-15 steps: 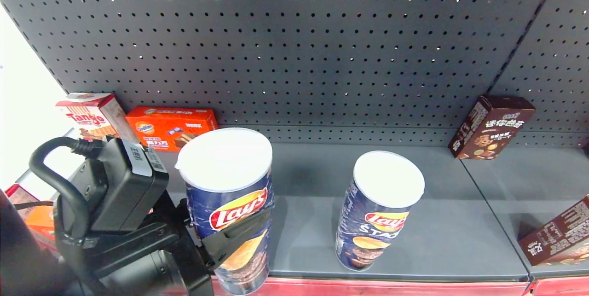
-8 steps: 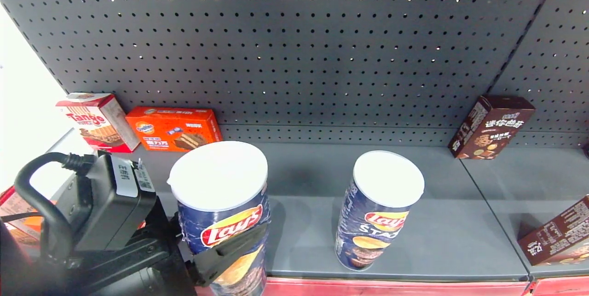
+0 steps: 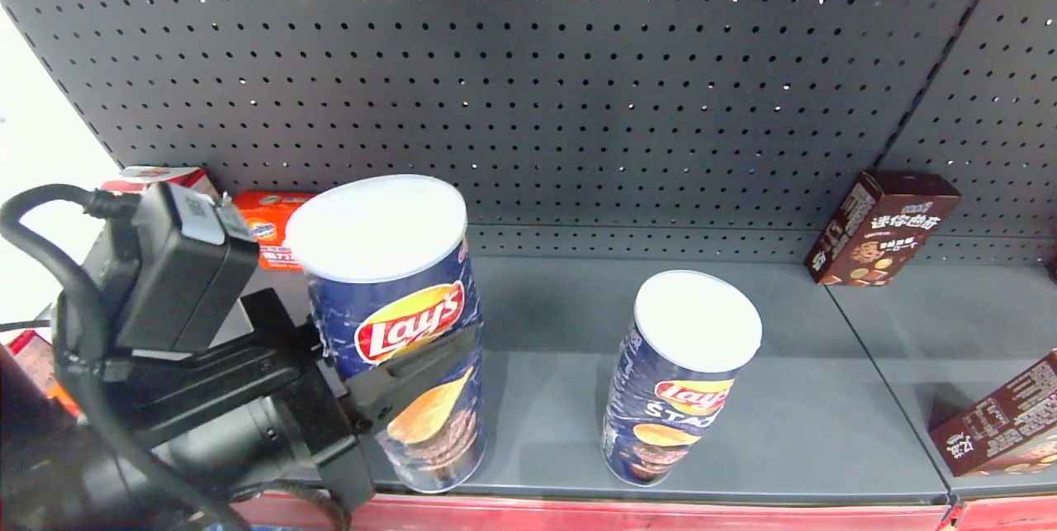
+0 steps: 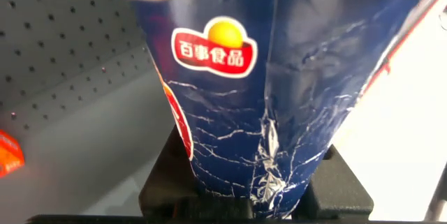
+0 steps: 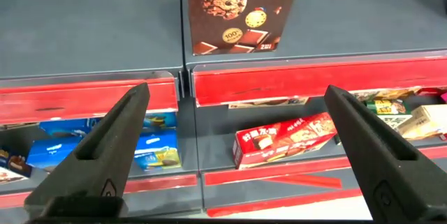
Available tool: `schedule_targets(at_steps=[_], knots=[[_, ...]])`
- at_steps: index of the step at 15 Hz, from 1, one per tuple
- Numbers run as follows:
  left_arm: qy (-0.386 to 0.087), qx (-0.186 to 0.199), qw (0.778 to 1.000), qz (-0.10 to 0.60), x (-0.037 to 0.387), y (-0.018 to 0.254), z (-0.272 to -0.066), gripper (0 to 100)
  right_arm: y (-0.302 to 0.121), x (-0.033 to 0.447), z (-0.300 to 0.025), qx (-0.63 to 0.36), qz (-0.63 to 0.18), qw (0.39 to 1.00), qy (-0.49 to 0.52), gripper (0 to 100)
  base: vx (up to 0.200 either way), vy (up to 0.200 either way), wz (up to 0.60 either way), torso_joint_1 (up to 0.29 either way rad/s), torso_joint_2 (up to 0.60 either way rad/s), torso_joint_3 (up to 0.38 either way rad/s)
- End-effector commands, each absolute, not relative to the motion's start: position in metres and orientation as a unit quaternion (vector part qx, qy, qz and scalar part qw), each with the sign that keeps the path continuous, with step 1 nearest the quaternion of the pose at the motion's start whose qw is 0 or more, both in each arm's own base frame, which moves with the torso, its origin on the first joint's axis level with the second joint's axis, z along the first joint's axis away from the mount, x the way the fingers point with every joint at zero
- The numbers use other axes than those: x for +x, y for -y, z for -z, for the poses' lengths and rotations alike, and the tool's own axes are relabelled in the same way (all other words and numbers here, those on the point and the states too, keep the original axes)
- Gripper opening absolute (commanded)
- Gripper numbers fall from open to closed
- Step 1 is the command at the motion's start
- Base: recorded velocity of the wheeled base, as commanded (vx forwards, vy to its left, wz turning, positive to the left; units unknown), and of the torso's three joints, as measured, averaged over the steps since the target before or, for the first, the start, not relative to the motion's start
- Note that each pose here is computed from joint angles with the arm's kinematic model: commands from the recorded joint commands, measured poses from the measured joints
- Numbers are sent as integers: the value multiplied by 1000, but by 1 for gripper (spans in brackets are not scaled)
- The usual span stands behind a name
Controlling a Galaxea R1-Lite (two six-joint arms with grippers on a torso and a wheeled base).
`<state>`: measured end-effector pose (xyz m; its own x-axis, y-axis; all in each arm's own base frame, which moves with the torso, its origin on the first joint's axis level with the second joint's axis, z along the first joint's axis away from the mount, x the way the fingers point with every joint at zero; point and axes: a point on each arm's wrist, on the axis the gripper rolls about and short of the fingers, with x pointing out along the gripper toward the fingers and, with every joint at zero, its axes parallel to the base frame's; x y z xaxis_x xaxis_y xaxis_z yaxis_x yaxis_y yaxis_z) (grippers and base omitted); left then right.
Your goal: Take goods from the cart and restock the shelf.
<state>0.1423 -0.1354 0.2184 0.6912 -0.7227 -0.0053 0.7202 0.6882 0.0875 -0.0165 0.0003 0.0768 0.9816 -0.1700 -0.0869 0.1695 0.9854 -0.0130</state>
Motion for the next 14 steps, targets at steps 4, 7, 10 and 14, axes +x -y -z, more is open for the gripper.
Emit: schedule_targets(at_steps=[4, 7, 10, 14], knots=[[-10, 19, 919, 393, 209, 164, -216, 0, 0, -16, -77, -3, 86, 995, -47, 100, 0, 0, 0, 0, 0, 0], [-3, 21, 907, 421, 249, 172, -213, 0, 0, -16, -77, -3, 86, 995, -47, 100, 0, 0, 0, 0, 0, 0], [10, 27, 893, 449, 291, 175, -207, 0, 0, -16, -77, -3, 86, 995, -47, 100, 0, 0, 0, 0, 0, 0], [28, 52, 872, 485, 336, 194, -195, 0, 0, -16, -77, -3, 86, 995, -47, 100, 0, 0, 0, 0, 0, 0]])
